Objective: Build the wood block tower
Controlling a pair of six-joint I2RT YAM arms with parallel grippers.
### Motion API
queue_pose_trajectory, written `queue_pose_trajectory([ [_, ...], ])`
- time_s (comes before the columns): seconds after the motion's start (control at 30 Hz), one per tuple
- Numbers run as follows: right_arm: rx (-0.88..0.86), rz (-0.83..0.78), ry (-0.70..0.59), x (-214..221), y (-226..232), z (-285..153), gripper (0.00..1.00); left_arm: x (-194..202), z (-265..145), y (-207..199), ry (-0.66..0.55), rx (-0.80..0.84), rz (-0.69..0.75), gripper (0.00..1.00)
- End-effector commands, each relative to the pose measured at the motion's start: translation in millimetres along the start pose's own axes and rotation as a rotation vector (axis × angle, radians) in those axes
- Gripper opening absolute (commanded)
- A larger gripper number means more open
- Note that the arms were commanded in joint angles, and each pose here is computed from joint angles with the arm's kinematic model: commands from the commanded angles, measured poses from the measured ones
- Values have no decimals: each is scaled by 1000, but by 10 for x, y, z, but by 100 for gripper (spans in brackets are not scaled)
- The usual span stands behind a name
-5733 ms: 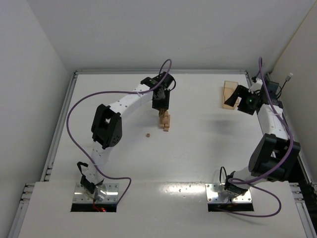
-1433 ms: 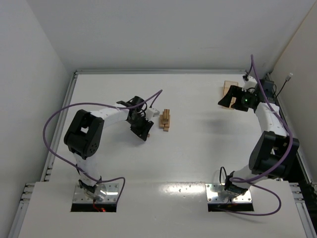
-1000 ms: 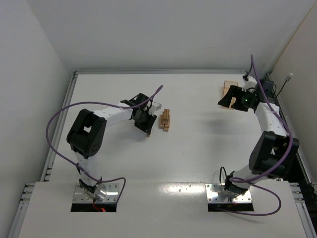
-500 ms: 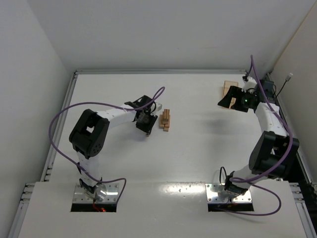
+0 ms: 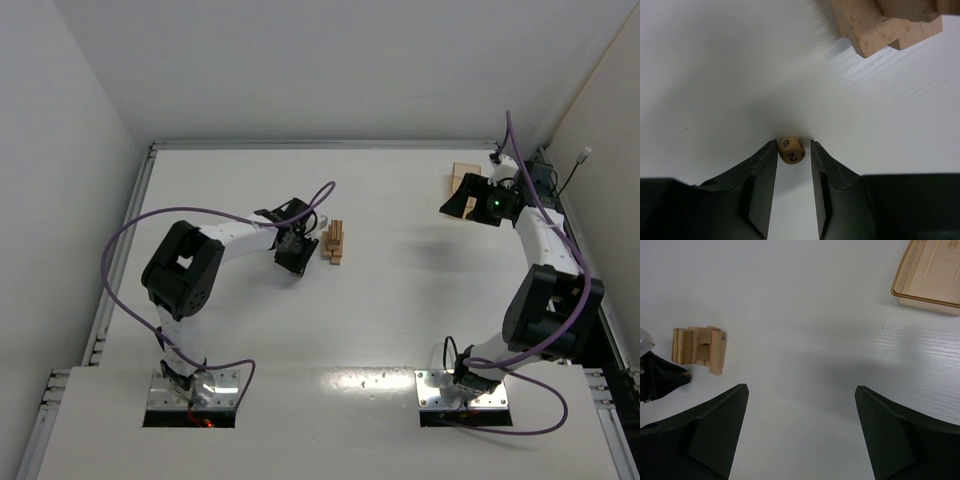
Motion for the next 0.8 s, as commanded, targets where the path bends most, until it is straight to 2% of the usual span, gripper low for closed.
queue_pose_trajectory([
  [0.0, -16, -61, -59, -154, 72, -70, 85, -32, -60, -77, -38, 4, 0, 29],
  [0.27, -16, -61, -59, -154, 72, -70, 85, -2, -14, -99, -28, -2, 8, 28],
  [0.37, -16, -61, -59, -154, 72, -70, 85, -2, -14, -99, -28, -2, 8, 15],
  [0.4, -16, -61, -59, -154, 72, -70, 85, -2, -14, -92, -29, -11, 8, 5],
  [0.43, -16, -61, -59, -154, 72, -70, 85, -3, -13, -85, -29, -21, 8, 0],
  [0.6, -16, -61, -59, -154, 72, -70, 85, -52, -173, -84, -72, -32, 19, 0],
  [0.77, -17, -52, -59, -134, 82, -82, 85, -286, -720, -50, -240, -77, 53, 0],
])
Point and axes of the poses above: each gripper's point midway between its finger pads, its own z axis out along the fingers, its own y axis along the line the jaws close on, x = y × z, the point moved 10 cm from there along -z, back along the fingers, and after that the axes turned 5 degrees about z, right-handed, at the moved point
